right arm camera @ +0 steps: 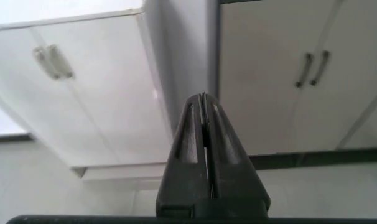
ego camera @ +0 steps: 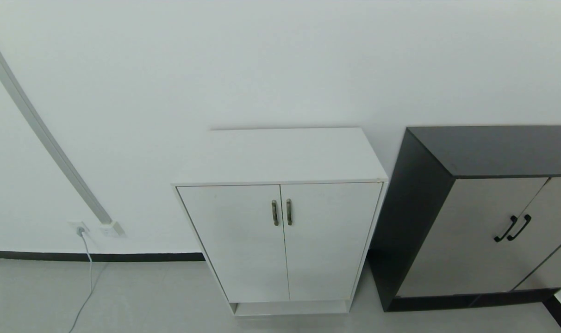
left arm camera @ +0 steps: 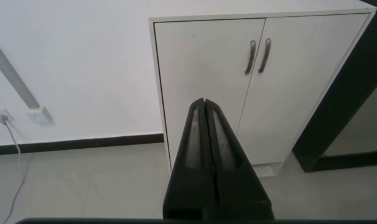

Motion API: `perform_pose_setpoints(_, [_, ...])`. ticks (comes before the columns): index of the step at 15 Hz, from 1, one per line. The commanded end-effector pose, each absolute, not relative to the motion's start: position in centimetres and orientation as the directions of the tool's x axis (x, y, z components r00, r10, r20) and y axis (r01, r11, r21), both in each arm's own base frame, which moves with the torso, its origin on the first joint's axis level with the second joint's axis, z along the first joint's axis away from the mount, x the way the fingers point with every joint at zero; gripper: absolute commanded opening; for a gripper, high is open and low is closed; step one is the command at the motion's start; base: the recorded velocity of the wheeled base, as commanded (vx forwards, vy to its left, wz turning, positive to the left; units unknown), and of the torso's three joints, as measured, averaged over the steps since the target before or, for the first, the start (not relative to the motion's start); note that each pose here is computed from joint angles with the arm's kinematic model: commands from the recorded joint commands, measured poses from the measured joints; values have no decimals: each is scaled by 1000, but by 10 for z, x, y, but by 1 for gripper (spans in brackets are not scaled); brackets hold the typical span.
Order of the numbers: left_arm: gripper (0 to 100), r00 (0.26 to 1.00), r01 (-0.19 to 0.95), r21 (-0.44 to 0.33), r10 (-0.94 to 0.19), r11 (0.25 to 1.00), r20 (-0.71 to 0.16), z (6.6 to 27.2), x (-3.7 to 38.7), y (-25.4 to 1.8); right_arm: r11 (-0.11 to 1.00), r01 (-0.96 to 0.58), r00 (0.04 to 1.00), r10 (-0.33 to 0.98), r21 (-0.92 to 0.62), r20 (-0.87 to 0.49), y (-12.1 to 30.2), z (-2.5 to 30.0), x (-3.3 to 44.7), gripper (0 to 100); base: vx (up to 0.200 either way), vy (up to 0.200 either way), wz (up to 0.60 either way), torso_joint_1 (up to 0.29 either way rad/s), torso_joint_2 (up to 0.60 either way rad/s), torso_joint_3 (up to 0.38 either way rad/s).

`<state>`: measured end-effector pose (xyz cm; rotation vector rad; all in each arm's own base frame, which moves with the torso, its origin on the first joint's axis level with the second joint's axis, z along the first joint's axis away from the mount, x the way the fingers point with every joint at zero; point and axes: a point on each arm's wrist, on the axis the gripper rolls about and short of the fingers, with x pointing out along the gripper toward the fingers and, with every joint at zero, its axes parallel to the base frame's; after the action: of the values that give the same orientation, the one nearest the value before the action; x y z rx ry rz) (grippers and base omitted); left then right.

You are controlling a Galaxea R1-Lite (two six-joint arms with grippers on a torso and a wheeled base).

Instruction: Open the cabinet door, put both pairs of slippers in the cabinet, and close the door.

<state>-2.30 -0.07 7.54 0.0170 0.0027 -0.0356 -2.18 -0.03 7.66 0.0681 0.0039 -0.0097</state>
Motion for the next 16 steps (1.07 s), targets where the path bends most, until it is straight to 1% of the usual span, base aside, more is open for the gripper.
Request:
perform_pose_setpoints(1, [0,999,35,17,-35,999,-5,75,-23,-1,998,15,1000,-15,69,9,0,76,-23,0,0,0,0,0,0,0])
perform_pose_setpoints(16, [0,999,35,18,-35,999,-5,75,-23,-1,998,9,1000,-9,55,8,0,76,-23,0,0,0,0,0,0,0])
